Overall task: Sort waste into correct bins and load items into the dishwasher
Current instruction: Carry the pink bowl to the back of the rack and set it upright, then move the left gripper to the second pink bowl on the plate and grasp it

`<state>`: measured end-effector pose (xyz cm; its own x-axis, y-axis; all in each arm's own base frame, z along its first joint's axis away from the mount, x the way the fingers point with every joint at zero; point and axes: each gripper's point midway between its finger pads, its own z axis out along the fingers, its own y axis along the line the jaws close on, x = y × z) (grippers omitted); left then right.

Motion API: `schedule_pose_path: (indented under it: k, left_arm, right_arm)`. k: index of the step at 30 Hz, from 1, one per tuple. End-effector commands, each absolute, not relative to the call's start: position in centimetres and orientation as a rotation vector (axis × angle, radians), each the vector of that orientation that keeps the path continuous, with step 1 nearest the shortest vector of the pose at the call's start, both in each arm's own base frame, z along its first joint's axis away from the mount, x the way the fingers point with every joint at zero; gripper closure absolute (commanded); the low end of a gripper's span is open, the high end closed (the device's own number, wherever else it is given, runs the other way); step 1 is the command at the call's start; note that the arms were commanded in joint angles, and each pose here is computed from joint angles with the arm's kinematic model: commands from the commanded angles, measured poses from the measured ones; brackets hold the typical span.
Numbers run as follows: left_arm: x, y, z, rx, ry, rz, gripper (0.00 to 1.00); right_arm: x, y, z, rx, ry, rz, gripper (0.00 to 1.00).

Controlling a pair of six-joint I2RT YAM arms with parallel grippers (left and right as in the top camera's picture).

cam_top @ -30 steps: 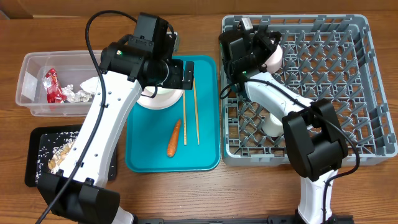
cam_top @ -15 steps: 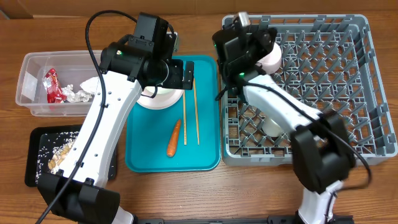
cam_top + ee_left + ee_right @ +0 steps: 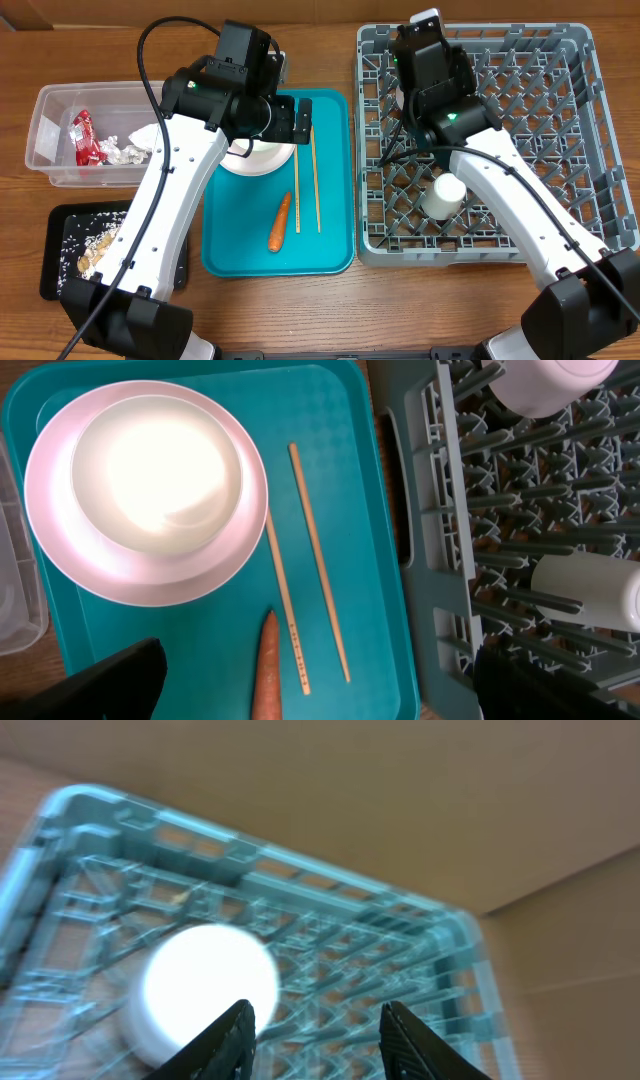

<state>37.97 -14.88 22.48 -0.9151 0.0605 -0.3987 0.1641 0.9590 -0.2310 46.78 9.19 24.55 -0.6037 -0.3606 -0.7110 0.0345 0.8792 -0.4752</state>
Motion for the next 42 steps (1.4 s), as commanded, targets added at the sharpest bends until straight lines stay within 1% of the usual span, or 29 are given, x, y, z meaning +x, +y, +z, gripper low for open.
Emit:
schedule_pose_path:
  k: [1, 3, 6, 7, 10, 12, 15, 21, 24, 29, 32, 34, 38, 42]
  left_arm:
    - [38.2, -14.8, 24.0, 0.179, 2.666, -0.372, 0.0]
    - [38.1, -15.2, 24.1, 0.156, 2.671, -0.41, 0.0]
    - [38.0, -15.2, 24.1, 0.151, 2.673, -0.412, 0.0]
    - [38.1, -15.2, 24.1, 0.151, 2.672, -0.41, 0.0]
    - [39.3, -14.5, 24.5, 0.13, 2.623, -0.338, 0.0]
    - [40.3, -12.8, 24.3, 0.087, 2.602, -0.201, 0.0]
    - [40.9, -10.9, 23.4, -0.02, 2.613, -0.064, 0.0]
    - [41.9, -9.9, 19.6, -0.116, 2.698, -0.011, 0.0]
    - [42.9, -8.8, 17.4, -0.189, 2.734, 0.0, 0.11]
    - [44.7, -8.0, 13.5, -0.271, 2.803, -0.149, 0.18]
    - [45.3, -7.2, 11.7, -0.332, 2.839, -0.25, 0.27]
    - [45.5, -6.2, 10.7, -0.375, 2.857, -0.281, 0.29]
    - [45.4, -5.4, 8.5, -0.421, 2.907, -0.296, 0.3]
    - [45.3, -5.4, 6.4, -0.428, 2.949, -0.278, 0.34]
  right_arm:
    - [46.2, 11.6, 23.9, -0.139, 2.216, -0.28, 0.57]
    - [45.4, 12.8, 22.7, -0.141, 2.275, -0.17, 0.53]
    - [43.9, 15.3, 21.1, -0.18, 2.374, 0.039, 0.52]
    - [43.0, 16.6, 20.5, -0.196, 2.417, 0.152, 0.52]
    - [41.7, 18.6, 20.1, -0.236, 2.463, 0.314, 0.51]
    - [40.8, 19.5, 19.7, -0.27, 2.496, 0.393, 0.49]
    - [40.0, 19.2, 19.1, -0.271, 2.54, 0.379, 0.48]
    - [39.1, 18.7, 18.4, -0.273, 2.59, 0.363, 0.48]
    - [39.0, 18.5, 18.3, -0.269, 2.596, 0.347, 0.48]
    - [38.9, 17.8, 18.0, -0.255, 2.608, 0.293, 0.48]
    - [38.9, 17.2, 17.9, -0.245, 2.615, 0.251, 0.48]
    - [38.9, 17.0, 17.8, -0.241, 2.617, 0.233, 0.48]
    - [39.0, 17.0, 17.8, -0.24, 2.616, 0.232, 0.48]
    - [39.0, 17.0, 17.8, -0.24, 2.616, 0.232, 0.48]
